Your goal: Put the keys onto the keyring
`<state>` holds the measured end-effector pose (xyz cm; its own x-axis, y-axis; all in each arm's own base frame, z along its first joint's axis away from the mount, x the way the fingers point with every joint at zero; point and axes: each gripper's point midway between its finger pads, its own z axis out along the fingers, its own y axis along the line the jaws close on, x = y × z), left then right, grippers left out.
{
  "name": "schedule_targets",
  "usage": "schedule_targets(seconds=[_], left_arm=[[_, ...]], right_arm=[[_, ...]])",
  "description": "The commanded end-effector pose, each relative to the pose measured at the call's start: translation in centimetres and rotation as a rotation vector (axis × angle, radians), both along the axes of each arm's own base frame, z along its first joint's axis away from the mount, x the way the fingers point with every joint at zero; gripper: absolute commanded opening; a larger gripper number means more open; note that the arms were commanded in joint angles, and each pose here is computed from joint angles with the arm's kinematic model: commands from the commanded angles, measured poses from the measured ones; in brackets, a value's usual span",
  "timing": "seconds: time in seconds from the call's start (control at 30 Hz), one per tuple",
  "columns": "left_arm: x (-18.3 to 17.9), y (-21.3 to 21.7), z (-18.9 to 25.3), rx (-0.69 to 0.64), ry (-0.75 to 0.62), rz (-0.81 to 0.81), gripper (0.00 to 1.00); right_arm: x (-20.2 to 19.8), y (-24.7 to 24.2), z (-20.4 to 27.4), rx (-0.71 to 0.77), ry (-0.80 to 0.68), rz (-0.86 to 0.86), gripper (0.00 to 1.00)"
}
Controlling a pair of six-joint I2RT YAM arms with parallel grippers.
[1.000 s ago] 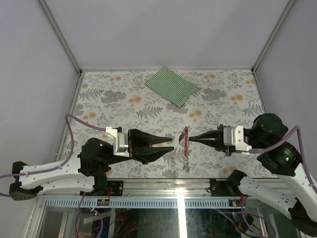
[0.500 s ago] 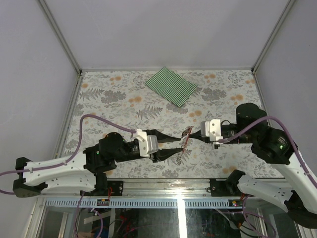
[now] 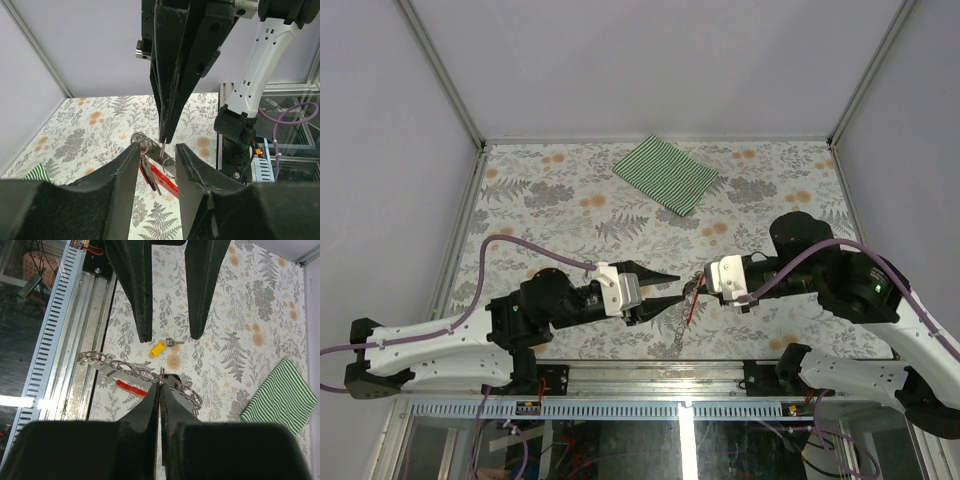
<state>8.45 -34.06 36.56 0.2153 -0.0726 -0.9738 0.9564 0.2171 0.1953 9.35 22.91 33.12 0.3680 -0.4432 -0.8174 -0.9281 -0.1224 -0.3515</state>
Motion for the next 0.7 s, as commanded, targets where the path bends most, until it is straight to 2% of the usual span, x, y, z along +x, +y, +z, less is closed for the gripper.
schedule_targets(seconds=[0.0,0.3,0.67], left_arm=[[-0.4,0.6,0.1,-0.025,0.007,-0.007,0.37],[-0.5,0.2,-1.3,0.026,0.015,-0.018,0.39],[-0.4,-1.0,-2.5,0.095,0.013,-0.028,0.32]], right_arm=[[0.2,0.5,1.9,0.029,-0.058,0.011,0.00],[-0.1,1.6,1.6,0.033,-0.012,0.045,0.00],[-0.6,2.1,1.9,0.053,0.008,0.075,0.00]])
